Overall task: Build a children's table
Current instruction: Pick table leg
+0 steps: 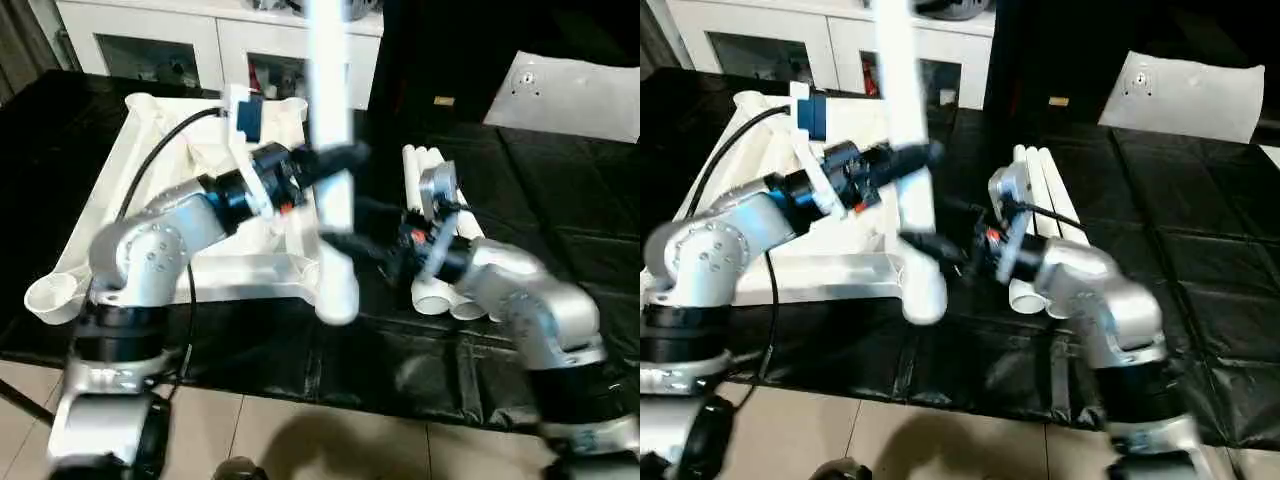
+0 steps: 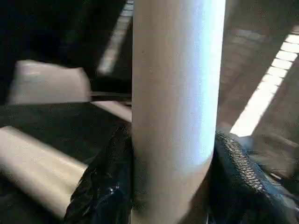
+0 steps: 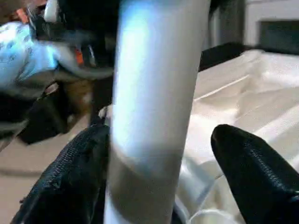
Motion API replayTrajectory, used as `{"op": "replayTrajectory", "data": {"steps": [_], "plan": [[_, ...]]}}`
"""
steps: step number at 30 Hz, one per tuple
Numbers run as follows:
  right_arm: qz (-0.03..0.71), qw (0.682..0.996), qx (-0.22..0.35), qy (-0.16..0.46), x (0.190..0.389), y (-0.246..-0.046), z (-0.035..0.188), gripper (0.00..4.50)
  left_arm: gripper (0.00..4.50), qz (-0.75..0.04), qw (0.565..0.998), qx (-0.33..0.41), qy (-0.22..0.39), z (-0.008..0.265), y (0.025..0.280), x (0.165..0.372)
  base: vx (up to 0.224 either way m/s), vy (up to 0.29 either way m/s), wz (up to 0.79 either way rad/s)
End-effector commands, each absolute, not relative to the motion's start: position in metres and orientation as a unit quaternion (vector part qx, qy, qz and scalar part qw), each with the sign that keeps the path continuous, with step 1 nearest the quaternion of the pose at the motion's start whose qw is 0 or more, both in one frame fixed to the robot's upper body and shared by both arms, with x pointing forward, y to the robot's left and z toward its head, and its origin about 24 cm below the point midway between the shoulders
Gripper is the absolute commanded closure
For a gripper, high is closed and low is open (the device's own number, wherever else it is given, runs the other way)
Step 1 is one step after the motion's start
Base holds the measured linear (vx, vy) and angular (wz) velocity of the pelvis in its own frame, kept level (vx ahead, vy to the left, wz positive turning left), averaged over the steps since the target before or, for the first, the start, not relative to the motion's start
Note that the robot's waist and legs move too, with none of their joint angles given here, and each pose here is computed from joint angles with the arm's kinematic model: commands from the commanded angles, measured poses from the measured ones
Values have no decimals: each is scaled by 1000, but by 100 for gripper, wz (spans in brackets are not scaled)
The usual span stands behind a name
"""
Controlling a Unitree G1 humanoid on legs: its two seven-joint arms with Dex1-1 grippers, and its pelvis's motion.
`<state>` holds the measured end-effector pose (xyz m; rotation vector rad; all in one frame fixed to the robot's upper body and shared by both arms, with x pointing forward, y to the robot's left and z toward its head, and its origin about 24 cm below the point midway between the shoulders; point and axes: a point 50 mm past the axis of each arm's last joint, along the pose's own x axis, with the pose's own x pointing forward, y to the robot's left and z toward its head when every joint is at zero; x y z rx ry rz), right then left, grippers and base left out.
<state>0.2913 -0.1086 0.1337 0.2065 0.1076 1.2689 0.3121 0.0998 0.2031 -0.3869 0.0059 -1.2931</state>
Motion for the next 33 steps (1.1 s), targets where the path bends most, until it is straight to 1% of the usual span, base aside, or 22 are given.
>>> {"op": "replayTrajectory", "data": {"steps": [1,2,4,5,6,8,10,19,22,26,28,29,30,31,33], "plan": [[610,785,96,52,290,-108,138,101,271,-641,750,-164,-16,213,93,306,0,0,0],[621,776,95,56,289,-108,138,108,271,-658,735,-162,-22,215,91,303,0,0,0],[629,770,94,59,288,-108,138,111,271,-665,729,-161,-25,217,89,303,0,0,0],[635,764,95,62,287,-108,137,133,271,-666,728,-159,-26,217,88,304,0,0,0],[642,758,97,66,286,-108,137,145,271,-668,727,-156,-28,218,87,306,0,0,0],[646,754,100,69,285,-108,136,154,271,-670,725,-155,-29,218,86,306,0,0,0],[652,748,102,72,284,-107,136,173,271,-674,722,-154,-31,218,85,307,0,0,0],[659,740,107,76,283,-108,135,250,271,-678,718,-152,-35,218,87,308,0,0,0],[660,739,107,76,282,-108,135,257,271,-674,722,-152,-36,218,87,309,0,0,0],[657,744,104,68,284,-108,136,260,271,-661,734,-151,-38,218,88,312,0,0,0],[646,754,103,58,286,-106,137,261,271,-661,733,-158,-41,219,89,311,0,0,0],[641,760,101,52,287,-106,138,261,236,-661,732,-159,-43,220,89,310,0,0,0],[632,767,99,47,289,-105,139,261,215,-651,741,-159,-43,219,89,311,0,0,0],[625,773,98,44,291,-105,139,261,201,-644,747,-159,-42,219,89,312,0,0,0],[607,789,91,33,294,-104,139,261,192,-628,763,-149,-47,216,90,314,0,0,0]]}}
